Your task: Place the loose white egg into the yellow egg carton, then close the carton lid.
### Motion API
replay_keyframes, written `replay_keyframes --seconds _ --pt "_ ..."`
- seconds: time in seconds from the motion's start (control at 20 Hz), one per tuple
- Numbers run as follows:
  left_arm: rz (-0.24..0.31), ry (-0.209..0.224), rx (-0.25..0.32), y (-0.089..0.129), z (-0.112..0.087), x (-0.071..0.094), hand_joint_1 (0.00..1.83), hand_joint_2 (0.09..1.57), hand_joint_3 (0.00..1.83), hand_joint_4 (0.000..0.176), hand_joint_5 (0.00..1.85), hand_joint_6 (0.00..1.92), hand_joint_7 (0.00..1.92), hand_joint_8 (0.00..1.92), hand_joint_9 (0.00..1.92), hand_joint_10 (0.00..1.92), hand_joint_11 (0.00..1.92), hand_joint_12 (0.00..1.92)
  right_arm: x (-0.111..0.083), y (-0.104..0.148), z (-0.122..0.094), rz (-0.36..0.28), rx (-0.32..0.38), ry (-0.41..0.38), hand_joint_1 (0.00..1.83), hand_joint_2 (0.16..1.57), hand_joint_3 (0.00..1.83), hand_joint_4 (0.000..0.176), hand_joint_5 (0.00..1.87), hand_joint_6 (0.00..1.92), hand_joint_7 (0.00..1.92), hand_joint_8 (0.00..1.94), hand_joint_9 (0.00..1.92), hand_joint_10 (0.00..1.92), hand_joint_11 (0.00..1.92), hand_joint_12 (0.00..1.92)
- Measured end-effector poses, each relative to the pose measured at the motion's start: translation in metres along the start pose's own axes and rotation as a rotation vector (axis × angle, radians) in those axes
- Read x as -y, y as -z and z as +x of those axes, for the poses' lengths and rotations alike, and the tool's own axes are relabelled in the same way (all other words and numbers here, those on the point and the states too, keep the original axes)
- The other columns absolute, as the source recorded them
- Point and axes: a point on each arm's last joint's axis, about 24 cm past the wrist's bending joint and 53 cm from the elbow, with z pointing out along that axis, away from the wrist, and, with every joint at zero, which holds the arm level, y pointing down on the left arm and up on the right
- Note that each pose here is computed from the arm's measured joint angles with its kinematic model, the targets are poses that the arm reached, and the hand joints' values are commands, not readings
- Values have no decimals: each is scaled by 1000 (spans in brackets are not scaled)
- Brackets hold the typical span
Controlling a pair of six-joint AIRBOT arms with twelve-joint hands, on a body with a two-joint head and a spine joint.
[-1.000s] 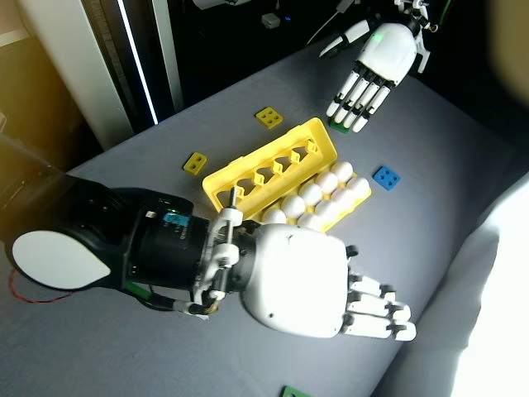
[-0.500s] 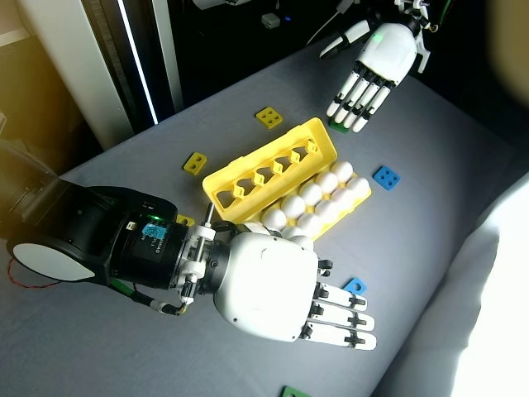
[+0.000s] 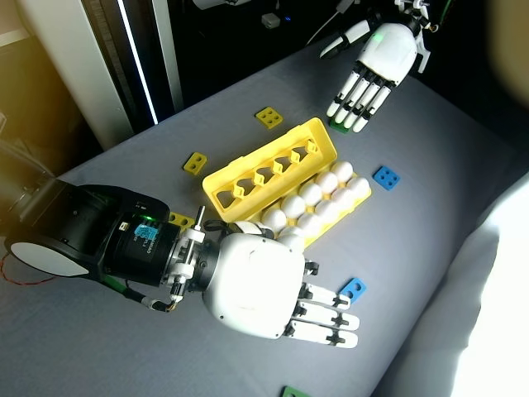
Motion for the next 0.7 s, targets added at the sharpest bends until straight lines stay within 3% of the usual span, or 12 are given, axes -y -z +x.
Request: replay_keyframes --seconds 0.7 --pt "1 -3 2 0 -1 0 0 1106 0 0 387 0 360 0 253 0 0 347 -4 -4 14 -10 -14 -27 1097 990 0 176 1286 448 321 5 77 3 0 0"
